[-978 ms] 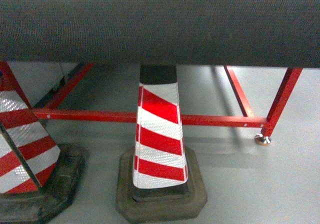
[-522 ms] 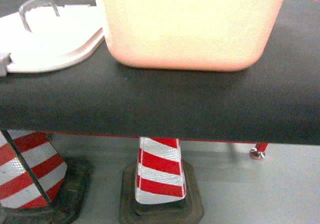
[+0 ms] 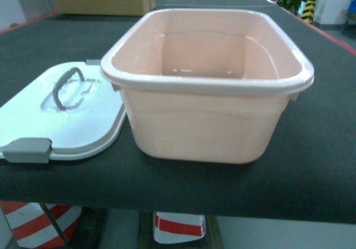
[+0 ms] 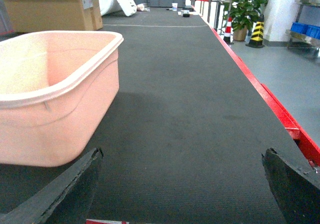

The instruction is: Pick capacitor and pack into box

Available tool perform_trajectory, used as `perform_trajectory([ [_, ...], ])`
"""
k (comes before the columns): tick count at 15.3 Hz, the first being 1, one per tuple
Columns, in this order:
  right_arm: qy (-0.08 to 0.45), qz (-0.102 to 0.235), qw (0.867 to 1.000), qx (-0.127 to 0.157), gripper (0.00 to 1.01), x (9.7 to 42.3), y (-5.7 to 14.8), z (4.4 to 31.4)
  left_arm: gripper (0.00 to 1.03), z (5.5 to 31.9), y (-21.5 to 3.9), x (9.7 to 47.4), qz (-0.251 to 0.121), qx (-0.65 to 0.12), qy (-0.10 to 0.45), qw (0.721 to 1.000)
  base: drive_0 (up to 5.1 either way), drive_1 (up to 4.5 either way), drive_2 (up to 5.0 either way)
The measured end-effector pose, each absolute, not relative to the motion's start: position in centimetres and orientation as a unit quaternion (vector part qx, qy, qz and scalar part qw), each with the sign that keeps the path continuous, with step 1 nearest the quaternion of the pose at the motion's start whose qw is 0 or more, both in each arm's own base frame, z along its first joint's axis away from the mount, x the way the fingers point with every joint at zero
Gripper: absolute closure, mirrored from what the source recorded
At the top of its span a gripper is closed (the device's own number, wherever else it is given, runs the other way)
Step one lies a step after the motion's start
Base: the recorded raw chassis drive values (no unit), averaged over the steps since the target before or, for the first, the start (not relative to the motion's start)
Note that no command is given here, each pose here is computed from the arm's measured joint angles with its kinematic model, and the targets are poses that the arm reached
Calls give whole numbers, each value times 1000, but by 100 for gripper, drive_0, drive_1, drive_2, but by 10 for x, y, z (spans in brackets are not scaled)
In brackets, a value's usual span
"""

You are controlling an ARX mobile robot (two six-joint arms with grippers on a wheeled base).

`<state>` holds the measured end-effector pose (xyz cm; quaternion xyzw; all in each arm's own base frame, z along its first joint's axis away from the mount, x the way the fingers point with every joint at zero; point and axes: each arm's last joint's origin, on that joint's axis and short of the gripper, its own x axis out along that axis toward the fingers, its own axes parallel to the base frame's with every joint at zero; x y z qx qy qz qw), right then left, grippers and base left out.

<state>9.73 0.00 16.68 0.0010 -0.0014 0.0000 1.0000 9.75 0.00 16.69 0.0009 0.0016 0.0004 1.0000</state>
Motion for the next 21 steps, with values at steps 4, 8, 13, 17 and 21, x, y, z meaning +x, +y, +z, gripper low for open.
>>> perform_trajectory([
  [4,-2,0,1000,1,3,97,0,167,61,168,0,97,0,2,-2,1000,0,0,0],
  [8,-1,0,1000,1,3,97,0,167,61,167,0,97,0,1,1,1000,0,0,0],
  [13,-1,0,1000,1,3,97,0,167,61,167,0,97,0,1,2,1000,0,0,0],
  [17,-1,0,1000,1,3,97,0,167,61,168,-2,99,33,10,-3,999,0,0,0],
  [21,-1,0,1000,1,3,97,0,167,61,193,-34,150,55,28,-25,998,0,0,0],
])
